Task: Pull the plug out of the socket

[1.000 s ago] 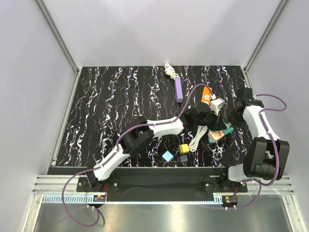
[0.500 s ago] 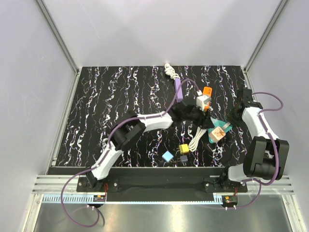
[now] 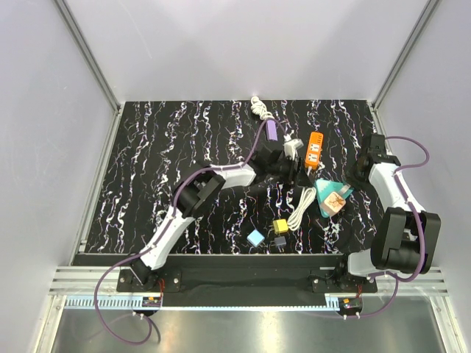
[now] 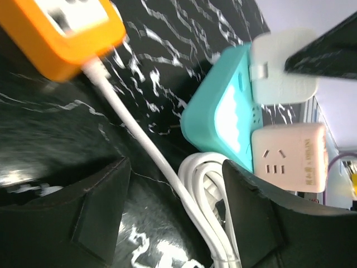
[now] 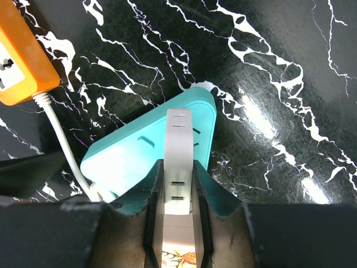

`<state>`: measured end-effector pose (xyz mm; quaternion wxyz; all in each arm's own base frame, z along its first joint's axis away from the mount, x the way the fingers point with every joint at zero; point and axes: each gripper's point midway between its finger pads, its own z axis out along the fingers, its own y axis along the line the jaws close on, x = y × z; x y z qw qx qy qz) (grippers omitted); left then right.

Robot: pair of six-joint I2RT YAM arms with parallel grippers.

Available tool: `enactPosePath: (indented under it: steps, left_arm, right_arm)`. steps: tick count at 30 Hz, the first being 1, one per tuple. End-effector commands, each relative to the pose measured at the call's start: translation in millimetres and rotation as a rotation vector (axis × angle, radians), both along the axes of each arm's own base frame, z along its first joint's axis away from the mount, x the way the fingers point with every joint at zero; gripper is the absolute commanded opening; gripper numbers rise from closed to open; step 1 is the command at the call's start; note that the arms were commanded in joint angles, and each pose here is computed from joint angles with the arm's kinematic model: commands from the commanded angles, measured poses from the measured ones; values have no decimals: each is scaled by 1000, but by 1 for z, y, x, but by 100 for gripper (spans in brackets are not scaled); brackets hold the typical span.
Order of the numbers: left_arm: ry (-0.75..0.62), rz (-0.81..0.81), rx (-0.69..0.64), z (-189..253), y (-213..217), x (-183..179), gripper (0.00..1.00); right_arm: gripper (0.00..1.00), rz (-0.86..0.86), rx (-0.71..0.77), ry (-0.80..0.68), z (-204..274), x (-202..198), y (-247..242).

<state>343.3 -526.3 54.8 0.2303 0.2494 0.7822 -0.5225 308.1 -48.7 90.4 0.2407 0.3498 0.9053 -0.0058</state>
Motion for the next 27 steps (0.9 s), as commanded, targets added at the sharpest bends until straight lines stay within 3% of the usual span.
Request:
enactPosePath:
  steps: [1, 2, 8, 10, 11, 12, 16, 21, 22, 23, 27]
  left_arm:
    - [-35, -56, -121, 30, -21, -7, 68]
    - [-41, -53, -119, 30, -23, -7, 60]
    - [-54, -34, -140, 38, -29, -8, 51]
    - [-93, 38, -75, 29, -25, -1, 47]
    - [-122, 63, -51, 37, -23, 2, 48]
    - [-146, 78, 1, 29, -17, 4, 56]
    - [-238, 165, 22, 54, -11, 11, 70]
    - [-327, 205, 70, 68, -12, 9, 70]
    - [-323, 181, 44, 73, -16, 4, 67]
    - [-314, 165, 24, 75, -19, 2, 57]
    - [-260, 73, -106, 93, -42, -12, 43]
  right_arm:
    - [0, 28, 0, -61, 9, 10, 0]
    - [0, 30, 5, -61, 8, 10, 1]
    - [0, 37, 24, -58, 2, 9, 4]
    - [0, 39, 27, -57, 1, 9, 5]
    - [0, 40, 30, -58, 1, 10, 5]
    - [0, 41, 35, -57, 1, 10, 6]
    - [0, 47, 46, -57, -1, 12, 8]
    - [0, 54, 49, -56, -1, 13, 8]
    - [0, 55, 48, -56, -2, 13, 8]
    - [0, 55, 49, -55, -2, 13, 9]
    - [0, 63, 52, -58, -1, 14, 10]
